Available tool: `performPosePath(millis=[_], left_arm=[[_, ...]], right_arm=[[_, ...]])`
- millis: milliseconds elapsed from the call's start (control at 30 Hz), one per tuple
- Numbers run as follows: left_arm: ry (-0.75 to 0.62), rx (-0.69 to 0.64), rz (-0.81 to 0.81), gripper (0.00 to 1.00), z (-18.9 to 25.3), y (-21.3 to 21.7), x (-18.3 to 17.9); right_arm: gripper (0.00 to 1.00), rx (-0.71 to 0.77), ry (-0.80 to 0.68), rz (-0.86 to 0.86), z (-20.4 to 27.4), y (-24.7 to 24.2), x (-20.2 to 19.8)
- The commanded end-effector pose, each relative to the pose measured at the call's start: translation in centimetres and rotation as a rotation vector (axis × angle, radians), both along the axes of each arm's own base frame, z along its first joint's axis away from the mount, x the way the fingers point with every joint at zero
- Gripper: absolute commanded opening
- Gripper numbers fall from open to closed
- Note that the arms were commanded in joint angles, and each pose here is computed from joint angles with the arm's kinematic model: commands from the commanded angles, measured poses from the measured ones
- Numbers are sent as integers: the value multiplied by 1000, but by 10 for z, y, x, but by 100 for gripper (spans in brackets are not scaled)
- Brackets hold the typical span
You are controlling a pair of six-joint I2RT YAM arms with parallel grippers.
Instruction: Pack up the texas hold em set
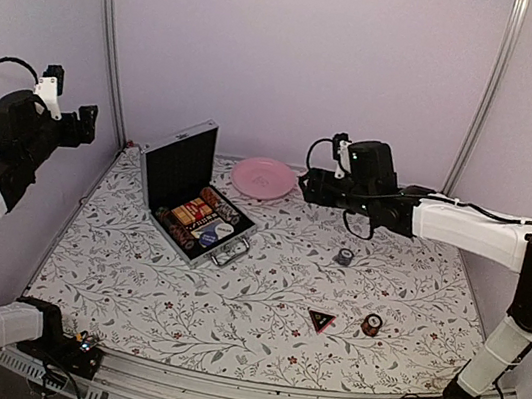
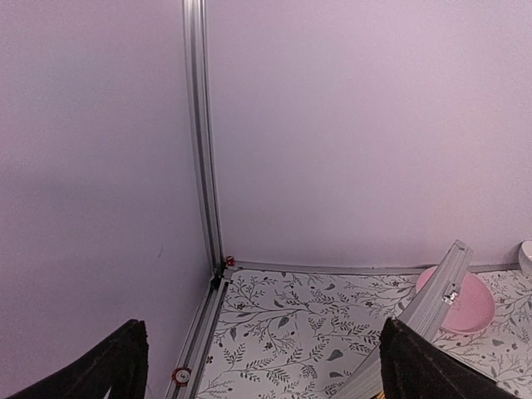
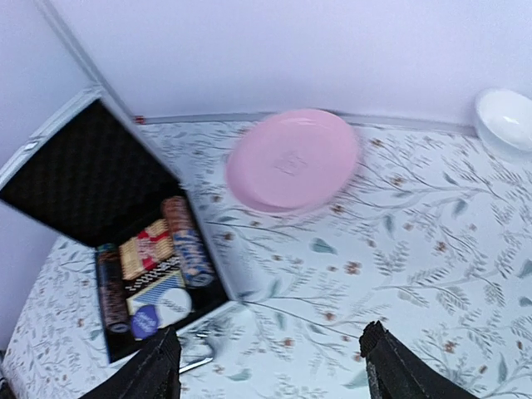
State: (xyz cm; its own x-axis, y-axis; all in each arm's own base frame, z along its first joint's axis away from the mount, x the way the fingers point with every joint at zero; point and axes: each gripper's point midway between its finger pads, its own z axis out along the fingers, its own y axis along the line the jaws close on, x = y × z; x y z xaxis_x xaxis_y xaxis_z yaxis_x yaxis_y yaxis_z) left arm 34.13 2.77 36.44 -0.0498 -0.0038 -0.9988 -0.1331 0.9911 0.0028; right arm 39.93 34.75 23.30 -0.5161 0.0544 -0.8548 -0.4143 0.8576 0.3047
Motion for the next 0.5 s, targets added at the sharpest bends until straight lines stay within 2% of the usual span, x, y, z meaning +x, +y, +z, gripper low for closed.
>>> performPosePath(millis=[0,200,467], left_arm=[[-3,13,2,97,-2,-1,1],[6,14,5,97,-5,0,3],[6,17,10,97,-4,1,3]], right_arm=[[76,-91,212,-178,-75,-73,16],[79,-143,333,-263,-123,-110,27],[80,-242,428,-307,-176,-127,25]])
